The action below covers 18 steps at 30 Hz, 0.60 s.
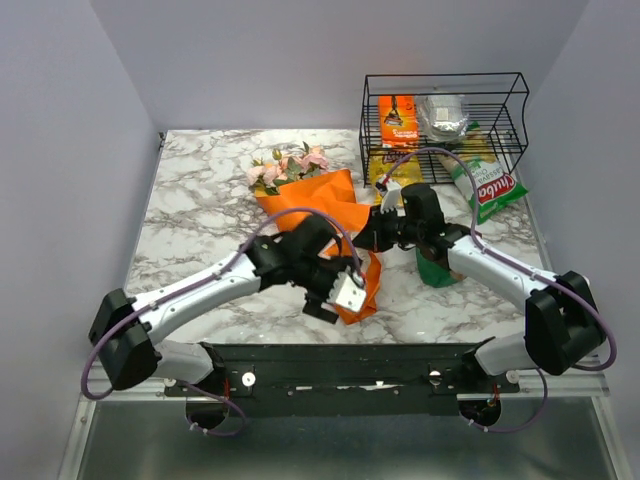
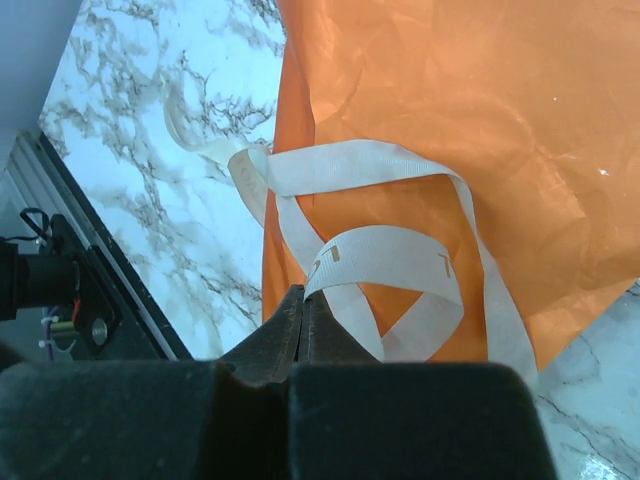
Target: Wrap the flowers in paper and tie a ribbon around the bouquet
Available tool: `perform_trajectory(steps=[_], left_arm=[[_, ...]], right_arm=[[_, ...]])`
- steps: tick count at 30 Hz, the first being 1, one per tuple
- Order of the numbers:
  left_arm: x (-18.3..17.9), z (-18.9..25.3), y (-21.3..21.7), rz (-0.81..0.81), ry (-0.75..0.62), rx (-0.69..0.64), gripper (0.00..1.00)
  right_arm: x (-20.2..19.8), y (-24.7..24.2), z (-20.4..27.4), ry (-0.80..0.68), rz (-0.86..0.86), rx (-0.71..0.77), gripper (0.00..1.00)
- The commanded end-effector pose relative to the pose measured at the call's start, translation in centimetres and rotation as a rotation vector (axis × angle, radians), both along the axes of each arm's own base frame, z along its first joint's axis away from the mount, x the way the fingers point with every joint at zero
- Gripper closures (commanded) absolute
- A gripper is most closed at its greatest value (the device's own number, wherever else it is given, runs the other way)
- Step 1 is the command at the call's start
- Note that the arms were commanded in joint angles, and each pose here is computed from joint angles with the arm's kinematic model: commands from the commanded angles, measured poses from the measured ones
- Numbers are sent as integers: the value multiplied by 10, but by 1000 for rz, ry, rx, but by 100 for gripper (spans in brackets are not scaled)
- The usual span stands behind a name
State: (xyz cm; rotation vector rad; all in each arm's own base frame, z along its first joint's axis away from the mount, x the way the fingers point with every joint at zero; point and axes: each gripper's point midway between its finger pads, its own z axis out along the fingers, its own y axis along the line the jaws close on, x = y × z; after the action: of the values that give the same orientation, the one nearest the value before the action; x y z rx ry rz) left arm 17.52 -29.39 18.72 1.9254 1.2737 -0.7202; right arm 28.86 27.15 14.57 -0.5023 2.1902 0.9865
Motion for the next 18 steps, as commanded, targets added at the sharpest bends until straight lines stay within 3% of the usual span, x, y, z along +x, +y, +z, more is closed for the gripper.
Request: perform_trajectory(steps=[1, 10, 18], left_arm=[[-39, -51, -24, -309, -166, 157, 1], [-26, -105, -48, -418, -255, 247, 1], [-27, -141, -58, -445, -203, 307, 1]], right_arm=[[15, 4, 10, -9, -38, 33, 100], [22, 2, -1, 42, -81, 4, 100], [20, -3, 0, 35, -86, -14, 100]])
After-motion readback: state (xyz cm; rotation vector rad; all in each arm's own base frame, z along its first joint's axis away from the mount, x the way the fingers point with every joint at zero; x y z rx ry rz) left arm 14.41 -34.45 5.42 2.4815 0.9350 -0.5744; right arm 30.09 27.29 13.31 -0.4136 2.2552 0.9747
